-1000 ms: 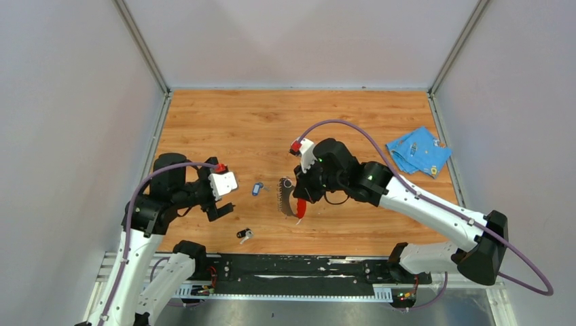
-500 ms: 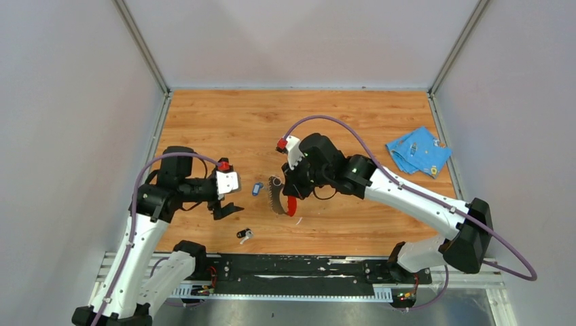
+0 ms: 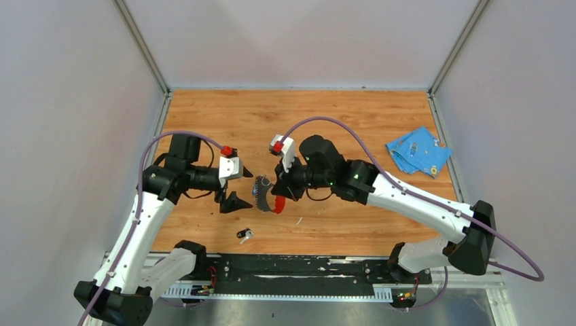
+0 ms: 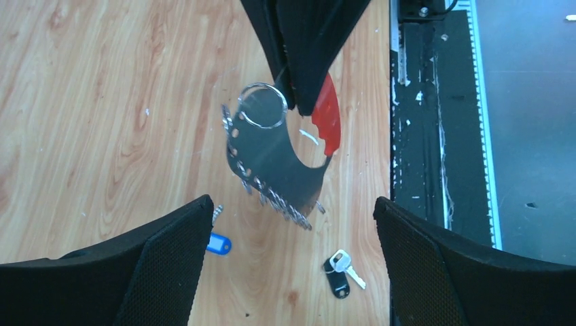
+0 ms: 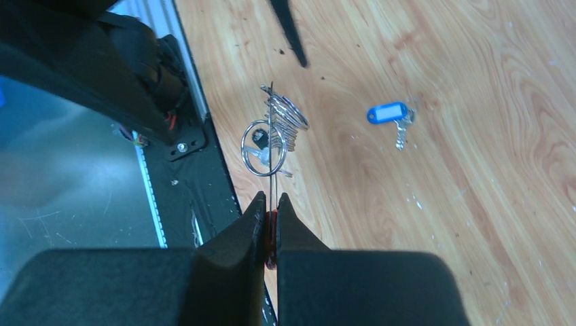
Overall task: Put the keys on the keyring
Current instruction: Adjust the keyring.
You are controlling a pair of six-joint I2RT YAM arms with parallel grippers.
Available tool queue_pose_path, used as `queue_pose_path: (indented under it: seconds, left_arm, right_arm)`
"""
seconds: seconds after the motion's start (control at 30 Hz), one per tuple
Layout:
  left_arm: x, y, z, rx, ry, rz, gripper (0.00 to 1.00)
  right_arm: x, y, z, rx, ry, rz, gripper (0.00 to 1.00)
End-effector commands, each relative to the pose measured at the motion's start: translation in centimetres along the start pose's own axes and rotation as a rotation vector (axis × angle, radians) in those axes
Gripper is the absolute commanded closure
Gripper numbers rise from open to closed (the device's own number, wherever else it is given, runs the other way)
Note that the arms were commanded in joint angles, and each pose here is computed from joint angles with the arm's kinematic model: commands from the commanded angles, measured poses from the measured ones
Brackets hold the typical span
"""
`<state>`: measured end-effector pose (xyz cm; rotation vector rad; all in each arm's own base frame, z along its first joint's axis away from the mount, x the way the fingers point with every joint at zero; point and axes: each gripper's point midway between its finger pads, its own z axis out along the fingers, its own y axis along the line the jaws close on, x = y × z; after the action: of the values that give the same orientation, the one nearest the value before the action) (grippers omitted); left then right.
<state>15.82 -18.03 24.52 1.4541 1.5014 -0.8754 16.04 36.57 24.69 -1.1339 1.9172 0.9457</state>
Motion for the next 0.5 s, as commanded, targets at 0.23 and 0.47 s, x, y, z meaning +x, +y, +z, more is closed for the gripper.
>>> queue_pose_path:
  seconds: [0.23, 0.47]
  left_arm:
    - [-1.4, -0.4, 0.3, 0.05, -0.048, -0.051, 0.3]
    - [-1.6, -1.2, 0.4, 0.081, -0.075, -0.091, 0.78]
  right_arm:
    - [-2.8, 4.5, -0.5, -0.113, -0.125, -0.162, 1.0]
    - [-3.3, 5.2, -0.7, -0.121, -0.152, -0.182, 1.0]
